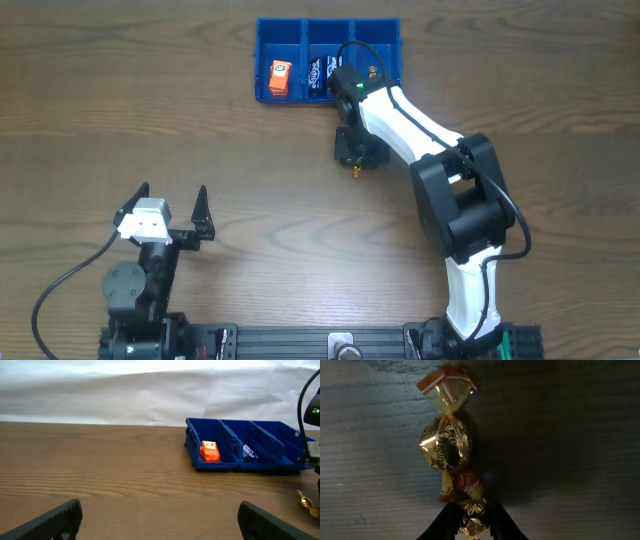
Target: Sort Candies Into Trays
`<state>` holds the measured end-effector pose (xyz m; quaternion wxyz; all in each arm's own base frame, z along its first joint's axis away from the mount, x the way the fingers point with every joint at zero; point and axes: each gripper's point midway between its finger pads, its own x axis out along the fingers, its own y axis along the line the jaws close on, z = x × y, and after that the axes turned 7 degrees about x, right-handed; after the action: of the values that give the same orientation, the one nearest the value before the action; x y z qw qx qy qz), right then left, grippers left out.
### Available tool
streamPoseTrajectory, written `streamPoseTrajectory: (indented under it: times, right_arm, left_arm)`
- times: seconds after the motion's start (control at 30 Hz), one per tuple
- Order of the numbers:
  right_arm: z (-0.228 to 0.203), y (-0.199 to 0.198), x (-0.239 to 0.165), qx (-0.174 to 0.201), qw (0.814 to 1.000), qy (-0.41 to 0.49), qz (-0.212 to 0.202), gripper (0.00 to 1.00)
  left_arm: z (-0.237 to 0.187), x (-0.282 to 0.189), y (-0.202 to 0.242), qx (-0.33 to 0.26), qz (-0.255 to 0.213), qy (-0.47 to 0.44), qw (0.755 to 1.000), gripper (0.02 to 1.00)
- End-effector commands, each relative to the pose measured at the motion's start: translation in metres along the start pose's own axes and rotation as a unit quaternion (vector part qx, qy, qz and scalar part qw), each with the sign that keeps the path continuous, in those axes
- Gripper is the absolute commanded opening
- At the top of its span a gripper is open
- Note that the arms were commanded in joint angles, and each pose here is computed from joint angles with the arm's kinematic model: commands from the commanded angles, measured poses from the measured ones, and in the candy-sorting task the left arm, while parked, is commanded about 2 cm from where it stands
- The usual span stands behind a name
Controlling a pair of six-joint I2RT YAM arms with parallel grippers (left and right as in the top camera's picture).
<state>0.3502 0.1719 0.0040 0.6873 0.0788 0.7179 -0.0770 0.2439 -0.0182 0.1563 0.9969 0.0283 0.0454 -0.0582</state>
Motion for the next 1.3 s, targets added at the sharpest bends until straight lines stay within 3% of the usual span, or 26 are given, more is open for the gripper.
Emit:
streamPoseTrajectory:
  times: [0.03, 0.23, 0.33, 0.4, 0.5, 0.63, 0.93, 1.13, 1.23, 1.3]
  right_arm:
    - [0.008, -0.004, -0.039, 0.003, 0.999, -0.046, 0.015, 0.119]
    - [0.032, -0.013, -0.114, 0.013, 0.986, -0.163, 0.024, 0.123]
    - [0.071, -0.023, -0.164, 0.036, 0.964, -0.262, 0.002, 0.126]
    - [0.101, -0.019, -0.193, 0.021, 0.944, -0.330, 0.011, 0.130]
    - [0.124, -0.021, -0.208, 0.025, 0.928, -0.372, 0.019, 0.132]
    - [0.153, -0.027, -0.195, 0.036, 0.921, -0.388, 0.015, 0.134]
    - [0.166, -0.024, -0.120, 0.025, 0.943, -0.332, -0.018, 0.134]
    - [0.164, -0.024, -0.112, 0.026, 0.946, -0.323, -0.020, 0.148]
    - [0.163, -0.025, -0.111, 0.025, 0.947, -0.320, -0.022, 0.259]
    - [0.162, -0.025, -0.111, 0.025, 0.947, -0.320, -0.022, 0.483]
  left_arm:
    - [-0.016, 0.001, -0.004, 0.004, -0.012, 0.022, 1.000, 0.998]
    - [-0.016, 0.001, -0.004, 0.004, -0.012, 0.022, 1.000, 0.998]
    - [-0.016, 0.001, -0.004, 0.004, -0.012, 0.022, 1.000, 0.998]
    - [-0.016, 0.001, -0.004, 0.004, -0.012, 0.022, 1.000, 0.998]
    - [-0.016, 0.001, -0.004, 0.004, -0.012, 0.022, 1.000, 0.998]
    - [-0.016, 0.001, -0.004, 0.004, -0.012, 0.022, 1.000, 0.998]
    - [-0.016, 0.001, -0.004, 0.004, -0.012, 0.022, 1.000, 0.998]
    - [-0.016, 0.001, -0.004, 0.004, -0.012, 0.022, 1.000, 0.998]
    - [-0.016, 0.001, -0.004, 0.004, -0.012, 0.022, 1.000, 0.998]
    - [-0.016, 0.001, -0.004, 0.004, -0.012, 0.022, 1.000, 0.996]
